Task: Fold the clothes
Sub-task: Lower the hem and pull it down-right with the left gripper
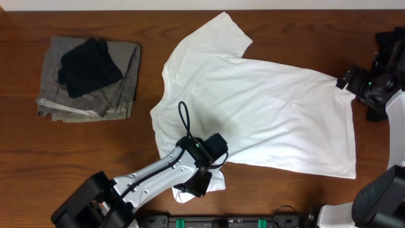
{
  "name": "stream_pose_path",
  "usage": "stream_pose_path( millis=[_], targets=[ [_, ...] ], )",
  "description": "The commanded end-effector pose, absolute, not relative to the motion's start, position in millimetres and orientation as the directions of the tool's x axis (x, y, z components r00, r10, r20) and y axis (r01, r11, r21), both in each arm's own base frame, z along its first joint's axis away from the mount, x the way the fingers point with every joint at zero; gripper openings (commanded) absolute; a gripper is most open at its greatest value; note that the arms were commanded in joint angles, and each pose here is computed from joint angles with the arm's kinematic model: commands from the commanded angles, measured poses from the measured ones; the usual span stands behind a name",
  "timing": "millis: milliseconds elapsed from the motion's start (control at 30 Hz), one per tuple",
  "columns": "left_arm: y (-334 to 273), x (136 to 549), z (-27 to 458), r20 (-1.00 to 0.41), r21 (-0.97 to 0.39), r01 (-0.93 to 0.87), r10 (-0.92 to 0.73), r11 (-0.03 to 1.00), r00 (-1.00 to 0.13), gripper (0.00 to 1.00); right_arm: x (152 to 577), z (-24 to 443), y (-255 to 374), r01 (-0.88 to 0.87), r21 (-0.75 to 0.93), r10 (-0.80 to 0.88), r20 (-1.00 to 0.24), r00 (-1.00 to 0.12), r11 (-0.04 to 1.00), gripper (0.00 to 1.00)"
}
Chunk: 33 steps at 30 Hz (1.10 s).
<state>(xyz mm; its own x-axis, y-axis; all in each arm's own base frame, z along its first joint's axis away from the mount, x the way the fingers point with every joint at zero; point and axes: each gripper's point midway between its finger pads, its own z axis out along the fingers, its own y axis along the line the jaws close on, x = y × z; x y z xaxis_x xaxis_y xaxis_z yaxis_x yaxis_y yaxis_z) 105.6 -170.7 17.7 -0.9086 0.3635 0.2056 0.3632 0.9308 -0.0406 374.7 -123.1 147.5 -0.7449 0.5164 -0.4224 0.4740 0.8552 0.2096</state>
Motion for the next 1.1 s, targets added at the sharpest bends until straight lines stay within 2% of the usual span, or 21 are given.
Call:
stream_pose_path(
  millis=[0,267,500,633,967,1067],
  targets=[
    [-160,103,12,0.222,0.001,0.376,0.366,0.927,-0.904,0.37,378,152,-121,0.460,0.208,0.503,-0.435,-0.747,0.863,0.99],
    [-146,92,10,0.276,0.008,0.450,0.430,0.893,-0.859,0.37,378,152,-121,0.460,0.208,0.503,-0.435,-0.747,0.863,0.99],
    [-149,94,9,0.262,-0.009,0.490,0.475,0.872,-0.840,0.37,378,152,-121,0.460,0.208,0.503,-0.435,-0.747,0.863,0.99],
    [-148,94,9,0.263,-0.009,0.490,0.475,0.872,-0.840,0.28,378,152,-121,0.460,0.208,0.503,-0.435,-0.747,0.863,0.99],
    [-143,89,6,0.282,0.003,0.477,0.457,0.879,-0.844,0.27,378,152,-121,0.460,0.208,0.503,-0.435,-0.747,0.863,0.99],
    [-142,89,6,0.282,0.004,0.476,0.456,0.880,-0.844,0.22,378,152,-121,0.460,0.208,0.503,-0.435,-0.747,0.863,0.99]
  ],
)
